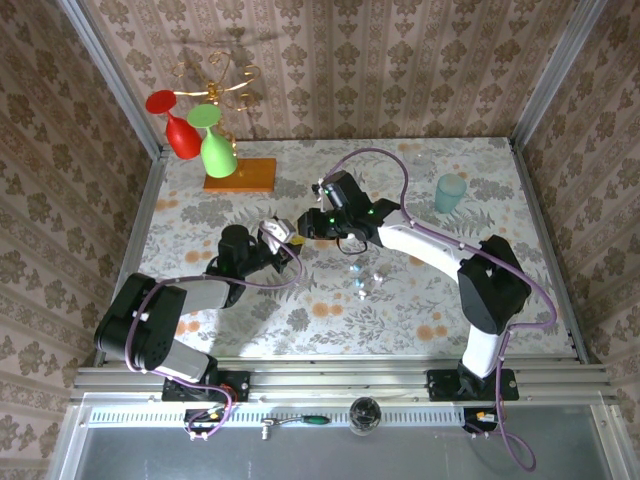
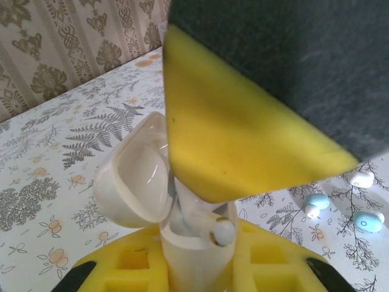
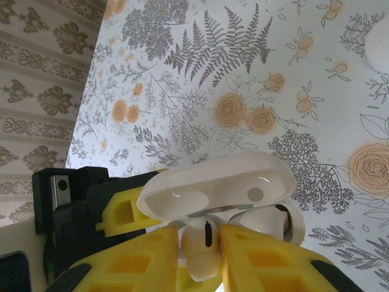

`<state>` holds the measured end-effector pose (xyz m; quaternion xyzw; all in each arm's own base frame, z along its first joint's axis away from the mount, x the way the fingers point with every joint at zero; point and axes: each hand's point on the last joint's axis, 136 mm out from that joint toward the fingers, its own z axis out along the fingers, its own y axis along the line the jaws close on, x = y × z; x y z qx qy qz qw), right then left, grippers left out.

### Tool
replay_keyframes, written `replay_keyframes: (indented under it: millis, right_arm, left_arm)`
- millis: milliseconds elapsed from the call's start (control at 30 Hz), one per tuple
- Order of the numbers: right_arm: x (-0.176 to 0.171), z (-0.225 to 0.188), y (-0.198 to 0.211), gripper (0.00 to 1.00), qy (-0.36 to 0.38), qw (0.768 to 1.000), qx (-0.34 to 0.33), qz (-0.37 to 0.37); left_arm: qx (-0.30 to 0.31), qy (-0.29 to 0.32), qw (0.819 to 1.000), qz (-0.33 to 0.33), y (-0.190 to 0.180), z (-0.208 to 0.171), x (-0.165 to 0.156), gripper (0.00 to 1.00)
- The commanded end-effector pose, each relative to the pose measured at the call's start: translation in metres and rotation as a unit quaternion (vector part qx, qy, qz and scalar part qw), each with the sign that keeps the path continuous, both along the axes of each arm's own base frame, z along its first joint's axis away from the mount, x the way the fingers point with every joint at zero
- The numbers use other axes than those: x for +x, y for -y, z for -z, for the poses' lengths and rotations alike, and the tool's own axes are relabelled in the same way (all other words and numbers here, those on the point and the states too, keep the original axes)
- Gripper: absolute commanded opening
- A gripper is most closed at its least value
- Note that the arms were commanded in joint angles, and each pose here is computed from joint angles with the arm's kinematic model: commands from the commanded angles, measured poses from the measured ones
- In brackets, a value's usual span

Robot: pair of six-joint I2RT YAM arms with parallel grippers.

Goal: Insert the wireless bluetooth earbuds into the charging case

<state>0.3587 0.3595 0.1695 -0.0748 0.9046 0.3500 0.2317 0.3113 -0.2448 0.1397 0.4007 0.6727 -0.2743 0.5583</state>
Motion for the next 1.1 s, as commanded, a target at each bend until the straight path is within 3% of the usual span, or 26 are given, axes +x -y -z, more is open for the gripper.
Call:
replay_keyframes:
  millis: [0, 433, 767, 933, 1067]
  right_arm:
    - [-0.005, 0.009, -0.002, 0.23, -0.015, 1.000, -0.017, -0.015]
    - [0.007, -0.026, 0.011, 0.20, 0.079, 0.997, -0.004, 0.012]
    - [0.009, -0.038, 0.044, 0.19, 0.109, 0.992, -0.012, 0.058]
    - [-0.004, -0.012, 0.073, 0.19, 0.086, 0.993, -0.049, 0.069]
    - [-0.027, 0.037, 0.082, 0.20, 0.036, 0.994, -0.090, 0.046]
  left_arm:
    - [-0.034, 0.046, 0.998, 0.035, 0.011, -0.035, -0.006, 0.00]
    - [-0.038, 0.016, 0.998, 0.048, 0.014, -0.028, -0.009, 0.00]
    - [-0.037, -0.013, 0.999, 0.022, 0.003, -0.016, 0.001, 0.00]
    - [-0.048, -0.018, 0.998, -0.022, -0.016, -0.016, 0.015, 0.00]
    - [-0.063, -0.011, 0.996, -0.058, -0.036, -0.024, 0.023, 0.00]
